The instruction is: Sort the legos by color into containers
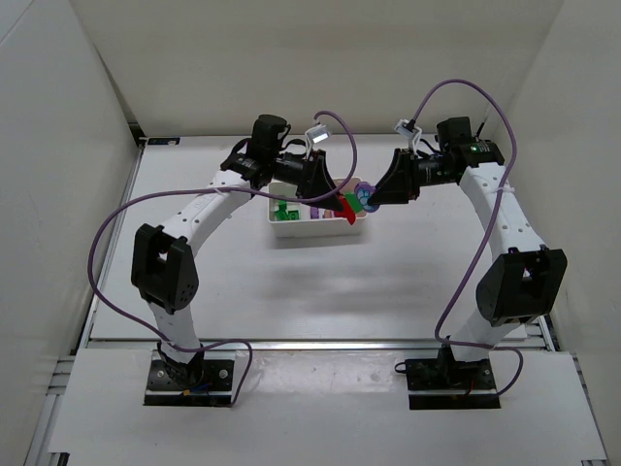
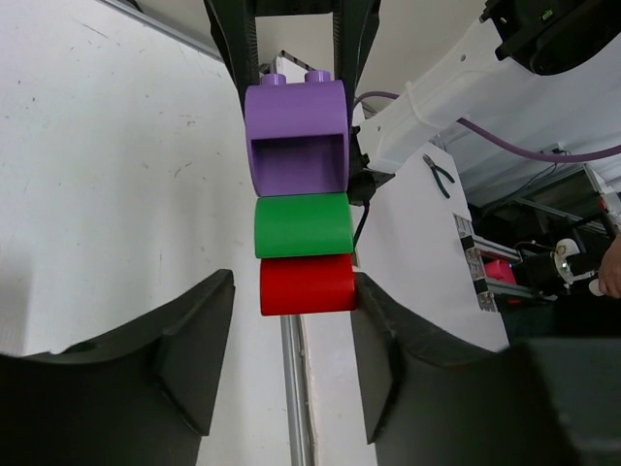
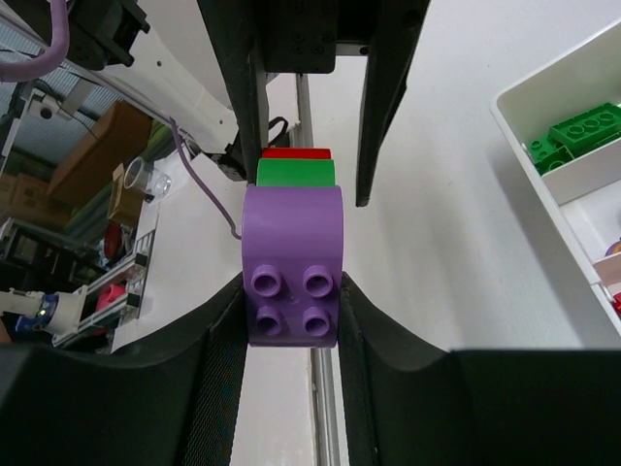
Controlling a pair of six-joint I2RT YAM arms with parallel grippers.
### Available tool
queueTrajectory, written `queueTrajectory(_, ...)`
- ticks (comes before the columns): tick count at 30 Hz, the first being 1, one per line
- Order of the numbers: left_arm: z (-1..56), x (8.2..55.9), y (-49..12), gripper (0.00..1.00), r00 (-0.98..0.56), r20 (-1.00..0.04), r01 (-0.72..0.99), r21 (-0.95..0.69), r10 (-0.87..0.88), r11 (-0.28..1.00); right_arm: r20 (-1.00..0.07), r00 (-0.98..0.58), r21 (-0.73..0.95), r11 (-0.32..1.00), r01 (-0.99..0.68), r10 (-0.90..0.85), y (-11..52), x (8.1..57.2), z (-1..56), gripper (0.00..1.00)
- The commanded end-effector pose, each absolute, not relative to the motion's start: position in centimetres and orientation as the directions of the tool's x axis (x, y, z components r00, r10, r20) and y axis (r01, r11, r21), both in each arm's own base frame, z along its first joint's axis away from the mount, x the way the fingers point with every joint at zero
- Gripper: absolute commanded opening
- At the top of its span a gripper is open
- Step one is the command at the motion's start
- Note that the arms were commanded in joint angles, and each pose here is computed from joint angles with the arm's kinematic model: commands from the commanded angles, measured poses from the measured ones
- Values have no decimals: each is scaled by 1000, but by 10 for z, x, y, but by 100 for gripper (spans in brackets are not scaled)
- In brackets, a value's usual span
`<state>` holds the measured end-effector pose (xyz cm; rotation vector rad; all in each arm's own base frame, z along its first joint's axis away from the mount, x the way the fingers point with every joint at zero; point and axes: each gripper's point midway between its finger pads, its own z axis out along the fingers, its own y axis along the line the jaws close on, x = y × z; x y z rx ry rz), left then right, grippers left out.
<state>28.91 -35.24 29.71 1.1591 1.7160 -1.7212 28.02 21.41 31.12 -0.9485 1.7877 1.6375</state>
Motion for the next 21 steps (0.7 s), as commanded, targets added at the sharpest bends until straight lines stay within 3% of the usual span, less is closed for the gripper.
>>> queueTrajectory(1,310,287,-355,60,-509,-828,821,-549,235,-159,-818,-560,566,-8,-824,-133,217,283,325,0)
queueTrajectory(9,315,283,-357,44,-512,-828,811,-554,229,-191,-827,-539,544,10,-839,-159,220,282,319,0)
queueTrajectory(14,313,277,-356,25,-516,-823,799,-562,237,-214,-828,-534,537,28,-843,-170,220,284,315,0)
queueTrajectory(21,294,260,-344,19,-526,-807,791,-580,268,-195,-832,-527,527,52,-848,-173,215,284,315,0)
